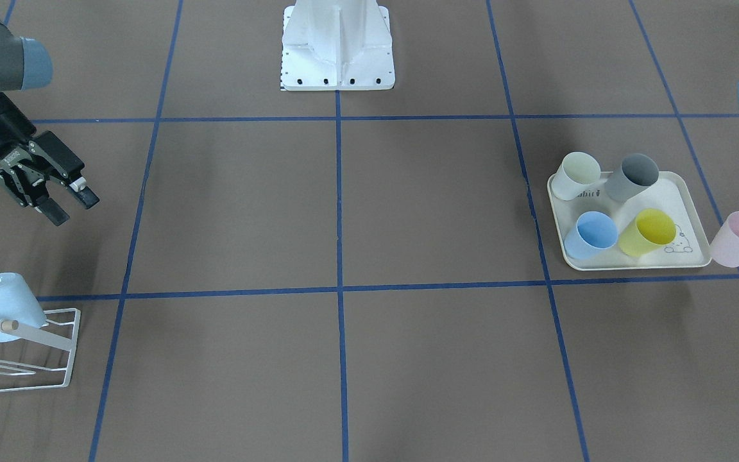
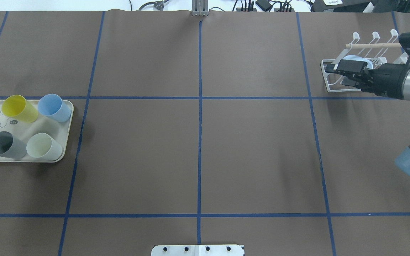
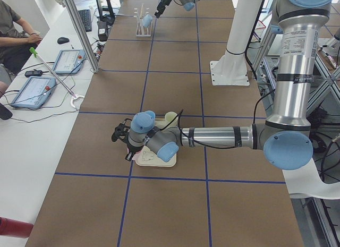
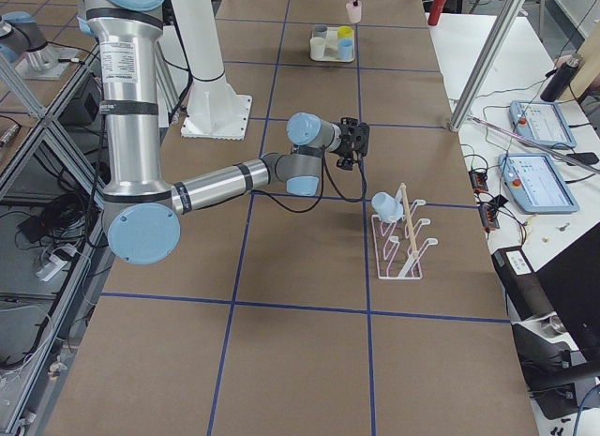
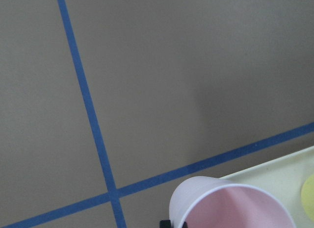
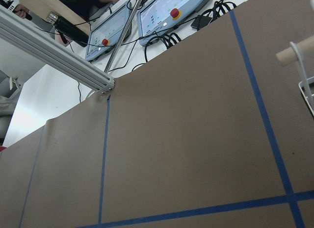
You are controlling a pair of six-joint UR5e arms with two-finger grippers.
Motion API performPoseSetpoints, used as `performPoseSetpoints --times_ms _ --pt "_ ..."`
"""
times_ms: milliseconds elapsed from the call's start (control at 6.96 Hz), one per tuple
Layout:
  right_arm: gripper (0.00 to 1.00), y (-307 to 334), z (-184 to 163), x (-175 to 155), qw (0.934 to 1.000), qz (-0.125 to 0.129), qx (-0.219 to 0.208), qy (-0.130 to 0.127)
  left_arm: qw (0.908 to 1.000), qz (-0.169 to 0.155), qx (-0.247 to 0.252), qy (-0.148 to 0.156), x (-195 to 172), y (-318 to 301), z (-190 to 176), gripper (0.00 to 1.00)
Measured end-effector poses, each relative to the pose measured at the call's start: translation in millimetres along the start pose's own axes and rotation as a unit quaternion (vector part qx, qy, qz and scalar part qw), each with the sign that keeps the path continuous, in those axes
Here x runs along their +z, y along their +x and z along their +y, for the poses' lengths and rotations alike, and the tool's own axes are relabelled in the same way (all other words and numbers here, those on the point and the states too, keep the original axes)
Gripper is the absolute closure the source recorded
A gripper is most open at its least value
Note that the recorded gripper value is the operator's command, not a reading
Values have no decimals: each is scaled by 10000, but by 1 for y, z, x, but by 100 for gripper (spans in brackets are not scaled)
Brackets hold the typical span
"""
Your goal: Transfer IKEA cup to right arm and place on rack
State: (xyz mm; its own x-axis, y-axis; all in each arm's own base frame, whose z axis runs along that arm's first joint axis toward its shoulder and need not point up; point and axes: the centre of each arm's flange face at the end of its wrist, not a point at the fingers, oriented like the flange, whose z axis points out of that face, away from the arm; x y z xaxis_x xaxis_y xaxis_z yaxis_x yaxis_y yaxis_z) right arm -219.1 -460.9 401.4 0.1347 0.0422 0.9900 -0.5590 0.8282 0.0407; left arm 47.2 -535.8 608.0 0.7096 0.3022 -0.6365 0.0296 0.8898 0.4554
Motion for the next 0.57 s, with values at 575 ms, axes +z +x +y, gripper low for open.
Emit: performPoseSetpoints --times_ms 575 --pt "1 -18 2 8 9998 -157 106 -92 9877 588 -1316 603 -80 88 -67 100"
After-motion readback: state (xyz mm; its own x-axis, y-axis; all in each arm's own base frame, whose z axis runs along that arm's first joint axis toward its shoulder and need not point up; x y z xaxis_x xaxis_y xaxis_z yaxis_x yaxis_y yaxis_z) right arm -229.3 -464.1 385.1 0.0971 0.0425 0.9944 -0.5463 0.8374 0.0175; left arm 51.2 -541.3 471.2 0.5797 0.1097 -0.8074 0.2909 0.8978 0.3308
